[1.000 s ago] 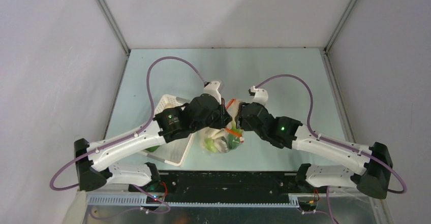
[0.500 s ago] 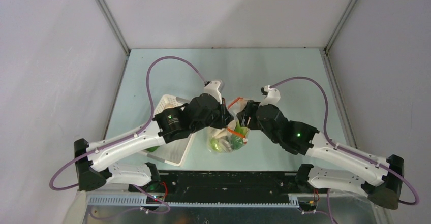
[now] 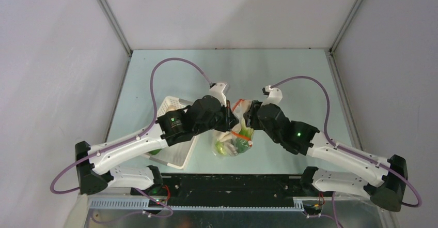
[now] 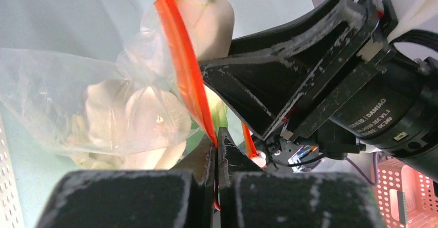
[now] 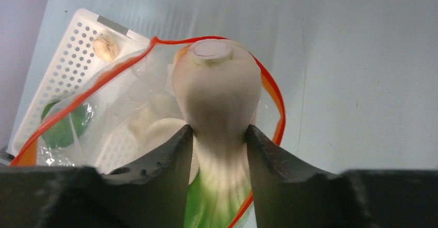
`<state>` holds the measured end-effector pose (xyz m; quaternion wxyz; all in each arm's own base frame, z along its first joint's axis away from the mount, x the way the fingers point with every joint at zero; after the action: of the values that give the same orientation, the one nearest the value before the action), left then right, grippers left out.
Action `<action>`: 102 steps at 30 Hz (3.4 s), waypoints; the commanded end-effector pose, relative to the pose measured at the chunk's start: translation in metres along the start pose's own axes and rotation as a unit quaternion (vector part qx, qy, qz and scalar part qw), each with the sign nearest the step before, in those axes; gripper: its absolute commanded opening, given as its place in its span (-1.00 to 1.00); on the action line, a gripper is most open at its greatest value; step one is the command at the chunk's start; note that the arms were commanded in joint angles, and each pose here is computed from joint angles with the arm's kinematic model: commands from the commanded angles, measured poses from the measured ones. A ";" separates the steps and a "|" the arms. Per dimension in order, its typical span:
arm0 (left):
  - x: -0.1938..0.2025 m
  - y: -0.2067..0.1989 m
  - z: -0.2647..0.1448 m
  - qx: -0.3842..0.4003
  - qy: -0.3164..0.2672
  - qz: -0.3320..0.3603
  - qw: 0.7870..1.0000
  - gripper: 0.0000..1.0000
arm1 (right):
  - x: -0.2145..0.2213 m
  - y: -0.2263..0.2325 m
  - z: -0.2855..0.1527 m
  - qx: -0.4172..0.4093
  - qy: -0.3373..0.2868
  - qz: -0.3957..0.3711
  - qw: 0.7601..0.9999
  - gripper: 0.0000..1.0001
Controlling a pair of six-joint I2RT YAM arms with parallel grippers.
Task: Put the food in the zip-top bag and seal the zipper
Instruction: Adjust the zipper food storage bag at the center of the board.
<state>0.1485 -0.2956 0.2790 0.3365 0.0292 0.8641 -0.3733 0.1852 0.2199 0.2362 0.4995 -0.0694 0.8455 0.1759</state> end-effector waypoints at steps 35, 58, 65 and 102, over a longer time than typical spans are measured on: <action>-0.049 -0.007 -0.055 0.031 -0.119 0.027 0.992 -1.00 | 0.082 0.079 0.001 -0.274 0.171 -0.163 0.932 -1.00; -0.041 -0.019 -0.054 0.116 -0.125 0.028 0.985 -1.00 | 0.030 0.001 -0.002 -0.019 0.124 -0.074 0.989 -0.44; -0.052 -0.020 -0.038 0.086 -0.155 0.007 0.984 -1.00 | 0.012 0.000 -0.029 -0.057 0.094 -0.054 0.992 0.09; -0.043 -0.017 -0.015 0.069 -0.137 0.017 0.988 -1.00 | -0.002 -0.050 -0.031 0.058 0.065 0.062 0.994 0.34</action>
<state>0.1660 -0.2903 0.2824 0.4216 0.0367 0.8197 -0.3860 0.1716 0.1527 0.2440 0.4427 -0.0102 0.8866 0.1338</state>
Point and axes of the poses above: each gripper's point midway between its finger pads, its own z axis out along the fingers, its own y axis along the line the jaws close on, x = y × z, the point moved 5 cm from there along -z, back along the fingers, and after that the axes turned 11 degrees about -z, right-handed, at the moved point
